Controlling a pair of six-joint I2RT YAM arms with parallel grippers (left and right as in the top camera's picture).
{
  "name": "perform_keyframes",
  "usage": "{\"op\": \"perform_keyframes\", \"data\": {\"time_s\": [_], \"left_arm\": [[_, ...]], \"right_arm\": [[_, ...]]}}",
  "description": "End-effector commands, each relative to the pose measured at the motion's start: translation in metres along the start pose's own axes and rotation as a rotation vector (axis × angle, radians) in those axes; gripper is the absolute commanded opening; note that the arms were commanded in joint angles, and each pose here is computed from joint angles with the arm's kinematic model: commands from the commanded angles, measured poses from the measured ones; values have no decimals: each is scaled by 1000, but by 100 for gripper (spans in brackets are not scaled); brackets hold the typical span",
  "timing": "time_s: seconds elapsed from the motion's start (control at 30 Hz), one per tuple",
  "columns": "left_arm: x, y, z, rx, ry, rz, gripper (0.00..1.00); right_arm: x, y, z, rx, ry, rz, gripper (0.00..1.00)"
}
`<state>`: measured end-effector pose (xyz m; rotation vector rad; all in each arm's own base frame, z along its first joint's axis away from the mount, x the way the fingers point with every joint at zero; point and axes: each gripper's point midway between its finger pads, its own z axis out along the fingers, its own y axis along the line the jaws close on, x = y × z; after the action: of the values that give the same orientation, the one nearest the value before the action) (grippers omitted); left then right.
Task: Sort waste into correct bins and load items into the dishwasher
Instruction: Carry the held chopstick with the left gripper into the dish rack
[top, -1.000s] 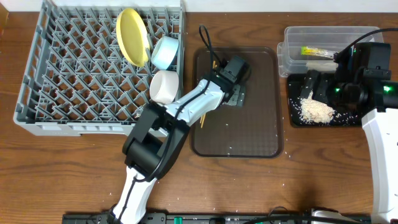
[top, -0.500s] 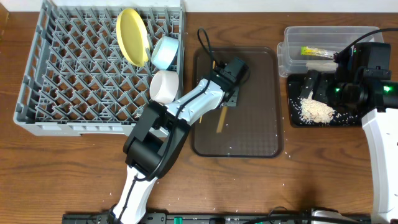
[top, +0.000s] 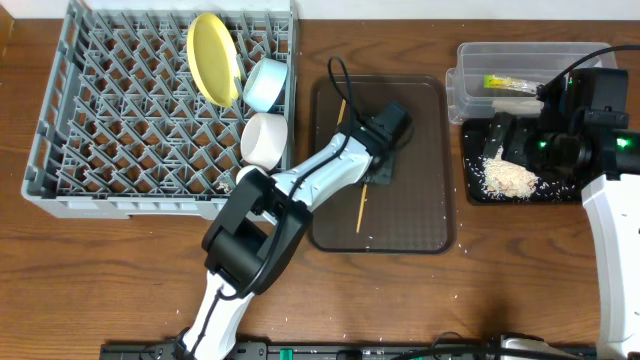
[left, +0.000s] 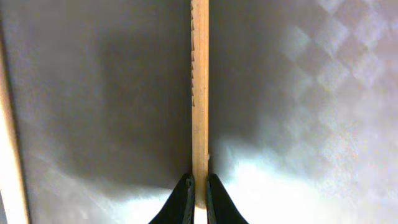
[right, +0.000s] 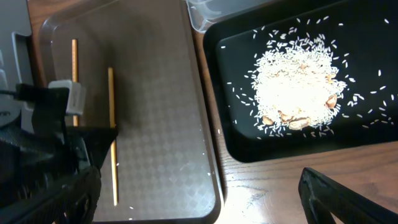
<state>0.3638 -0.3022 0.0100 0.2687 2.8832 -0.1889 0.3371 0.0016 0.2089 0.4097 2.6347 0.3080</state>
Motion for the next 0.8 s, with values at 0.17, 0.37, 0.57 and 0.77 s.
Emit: {"op": "perform_keyframes", "data": {"time_s": [0.17,0.37,0.57,0.77], "left_arm": [[-40,22,-123,36,-220,-55,8],[-42,108,-209,-196,-347,-71,8],[-22,201,-224,-432,-254,-119,8],[-16,260,-201,-505,-156,-153,7]], "right_arm": [[-3,-1,-1,3,-7,14,99],[-3,-1,-1,3,-7,14,99],[-3,-1,-1,3,-7,14,99],[-3,-1,-1,3,-7,14,99]]}}
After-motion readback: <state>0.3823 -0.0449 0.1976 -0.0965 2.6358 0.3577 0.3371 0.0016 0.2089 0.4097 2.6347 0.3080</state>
